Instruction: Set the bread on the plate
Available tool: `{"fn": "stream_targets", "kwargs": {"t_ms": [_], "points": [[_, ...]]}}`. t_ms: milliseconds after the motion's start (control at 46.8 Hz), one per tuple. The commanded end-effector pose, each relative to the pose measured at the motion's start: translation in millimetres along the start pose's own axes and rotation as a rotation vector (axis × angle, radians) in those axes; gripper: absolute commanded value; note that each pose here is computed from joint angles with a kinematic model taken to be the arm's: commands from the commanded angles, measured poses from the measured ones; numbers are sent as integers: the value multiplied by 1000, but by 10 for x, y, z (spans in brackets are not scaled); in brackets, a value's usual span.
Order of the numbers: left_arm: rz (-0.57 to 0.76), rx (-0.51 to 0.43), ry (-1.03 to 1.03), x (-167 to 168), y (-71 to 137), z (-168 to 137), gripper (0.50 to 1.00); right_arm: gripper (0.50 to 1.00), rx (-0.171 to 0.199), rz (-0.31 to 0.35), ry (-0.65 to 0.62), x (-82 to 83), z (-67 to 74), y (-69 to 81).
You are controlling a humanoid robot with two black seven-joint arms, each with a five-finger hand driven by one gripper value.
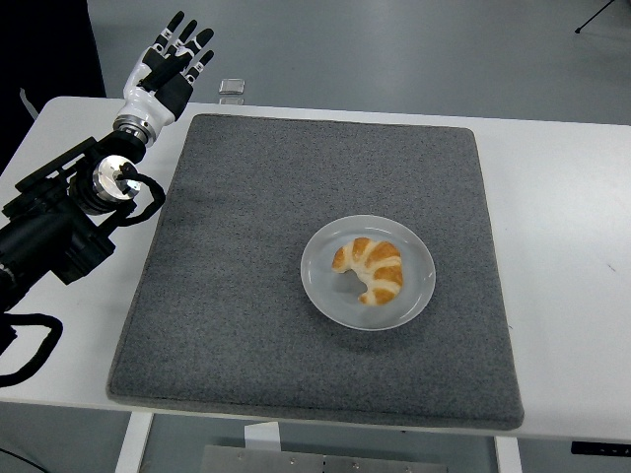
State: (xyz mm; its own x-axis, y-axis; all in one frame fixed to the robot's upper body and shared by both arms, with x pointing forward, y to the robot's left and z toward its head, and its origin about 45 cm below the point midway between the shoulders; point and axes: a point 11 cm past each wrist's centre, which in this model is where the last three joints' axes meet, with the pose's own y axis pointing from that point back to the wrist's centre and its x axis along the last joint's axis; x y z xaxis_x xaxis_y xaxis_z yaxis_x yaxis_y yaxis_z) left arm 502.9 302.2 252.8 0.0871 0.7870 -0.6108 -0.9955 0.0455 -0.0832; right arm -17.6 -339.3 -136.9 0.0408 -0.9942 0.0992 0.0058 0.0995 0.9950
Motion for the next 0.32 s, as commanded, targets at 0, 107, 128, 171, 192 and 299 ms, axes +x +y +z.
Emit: {"fn": "stream_targets", "kwargs": {"t_ms": [0, 107, 128, 171, 192, 299], "points": [[6, -34, 1, 3, 1, 30, 1000, 952, -1, 0, 0, 0, 0, 0], [14, -44, 3, 14, 13, 13, 1000, 952, 2, 3, -5, 7, -3, 0], [15, -43, 3, 11, 16, -4, 1000, 952, 1, 1, -5, 1, -3, 0], [23, -35, 4, 21, 27, -46, 1000, 952, 2, 3, -6, 7, -4, 0], [26, -33, 4, 25, 31, -57, 1000, 952, 2, 3, -8, 7, -4, 0], [40, -24, 4, 12, 34, -119, 1000, 952, 2, 3, -8, 3, -4, 0]]}}
